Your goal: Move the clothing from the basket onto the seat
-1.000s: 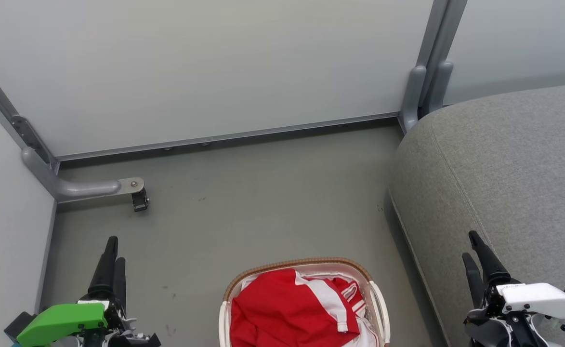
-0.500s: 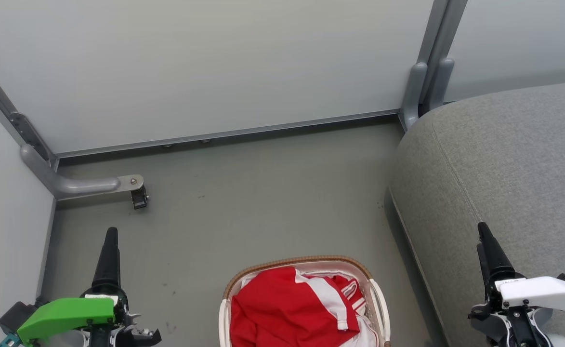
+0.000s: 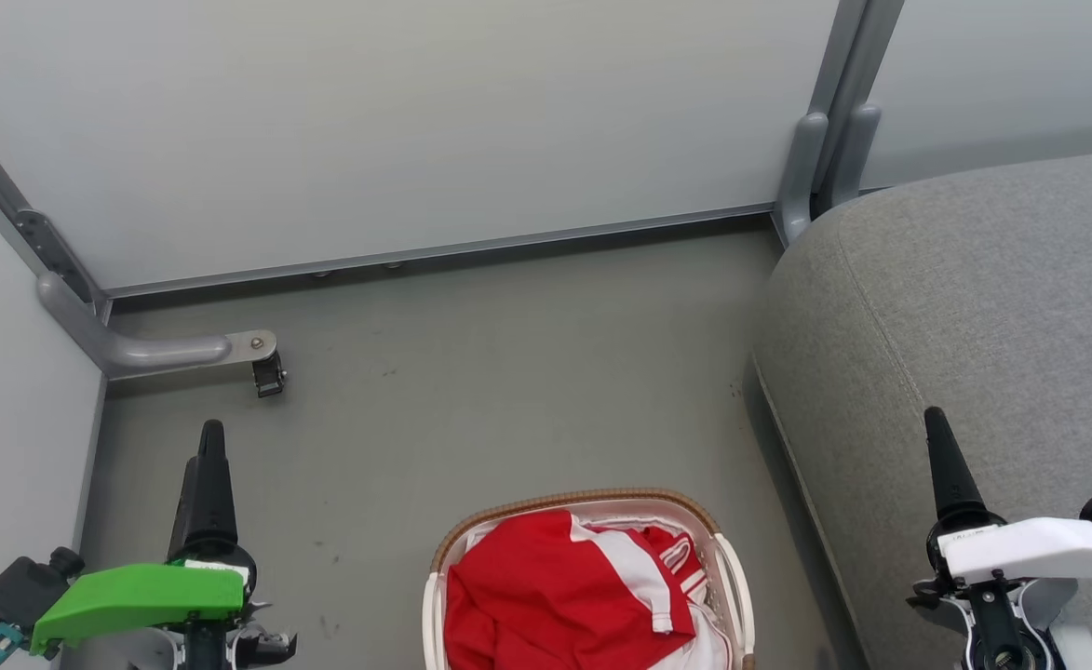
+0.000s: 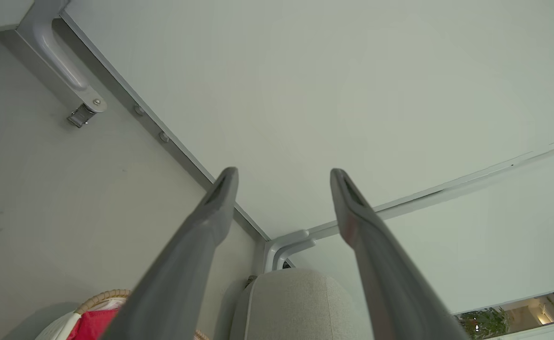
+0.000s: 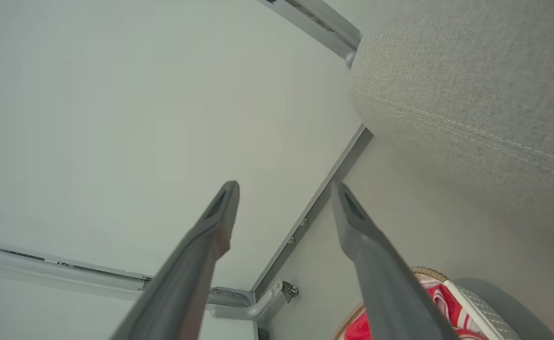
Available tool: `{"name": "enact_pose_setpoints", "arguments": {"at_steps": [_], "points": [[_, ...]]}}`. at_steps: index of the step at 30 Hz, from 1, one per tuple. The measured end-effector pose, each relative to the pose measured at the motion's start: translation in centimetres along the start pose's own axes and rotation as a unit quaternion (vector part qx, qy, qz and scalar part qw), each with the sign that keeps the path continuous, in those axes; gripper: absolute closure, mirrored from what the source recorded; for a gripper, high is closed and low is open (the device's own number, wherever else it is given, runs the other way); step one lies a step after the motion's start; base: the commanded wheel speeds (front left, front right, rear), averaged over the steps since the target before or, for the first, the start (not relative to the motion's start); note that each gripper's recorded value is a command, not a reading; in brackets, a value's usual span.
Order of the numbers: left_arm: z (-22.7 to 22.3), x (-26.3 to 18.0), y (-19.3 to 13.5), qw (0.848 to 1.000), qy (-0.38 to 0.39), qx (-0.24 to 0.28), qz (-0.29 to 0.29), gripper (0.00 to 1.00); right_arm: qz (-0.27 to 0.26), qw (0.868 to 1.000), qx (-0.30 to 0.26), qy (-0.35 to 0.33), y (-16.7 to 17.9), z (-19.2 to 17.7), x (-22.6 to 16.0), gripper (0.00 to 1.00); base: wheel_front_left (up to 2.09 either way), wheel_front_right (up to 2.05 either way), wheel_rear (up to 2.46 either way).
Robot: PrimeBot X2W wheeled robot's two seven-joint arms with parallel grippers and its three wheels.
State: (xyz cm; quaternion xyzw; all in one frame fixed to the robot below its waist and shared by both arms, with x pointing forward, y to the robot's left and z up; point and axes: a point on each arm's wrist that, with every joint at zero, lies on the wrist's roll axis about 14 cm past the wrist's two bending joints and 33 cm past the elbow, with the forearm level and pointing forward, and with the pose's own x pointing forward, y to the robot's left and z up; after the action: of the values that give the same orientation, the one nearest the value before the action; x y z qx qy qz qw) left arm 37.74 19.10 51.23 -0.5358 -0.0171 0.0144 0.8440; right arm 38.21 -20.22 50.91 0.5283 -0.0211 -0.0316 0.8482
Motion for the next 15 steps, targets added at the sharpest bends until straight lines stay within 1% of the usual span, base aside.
{"name": "enact_pose_setpoints", "arguments": {"at_steps": [5, 7, 15], "points": [[-0.2, -0.1, -0.1, 0.999, 0.001, 0.038, -0.004, 0.0, 0.005, 0.999, -0.048, 0.005, 0.2, -0.4, 0.0, 0.0, 0.0, 0.0, 0.0], [-0.4, -0.2, -0.1, 0.998, 0.004, 0.061, -0.005, 0.0, 0.007, 0.998, -0.065, 0.008, 0.2, -0.6, 0.0, 0.0, 0.0, 0.0, 0.0], [-1.1, -0.6, 0.2, 0.992, 0.013, 0.124, -0.006, 0.0, 0.015, 0.992, -0.124, 0.01, 0.5, -0.9, 0.0, 0.0, 0.0, 0.0, 0.0]]}}
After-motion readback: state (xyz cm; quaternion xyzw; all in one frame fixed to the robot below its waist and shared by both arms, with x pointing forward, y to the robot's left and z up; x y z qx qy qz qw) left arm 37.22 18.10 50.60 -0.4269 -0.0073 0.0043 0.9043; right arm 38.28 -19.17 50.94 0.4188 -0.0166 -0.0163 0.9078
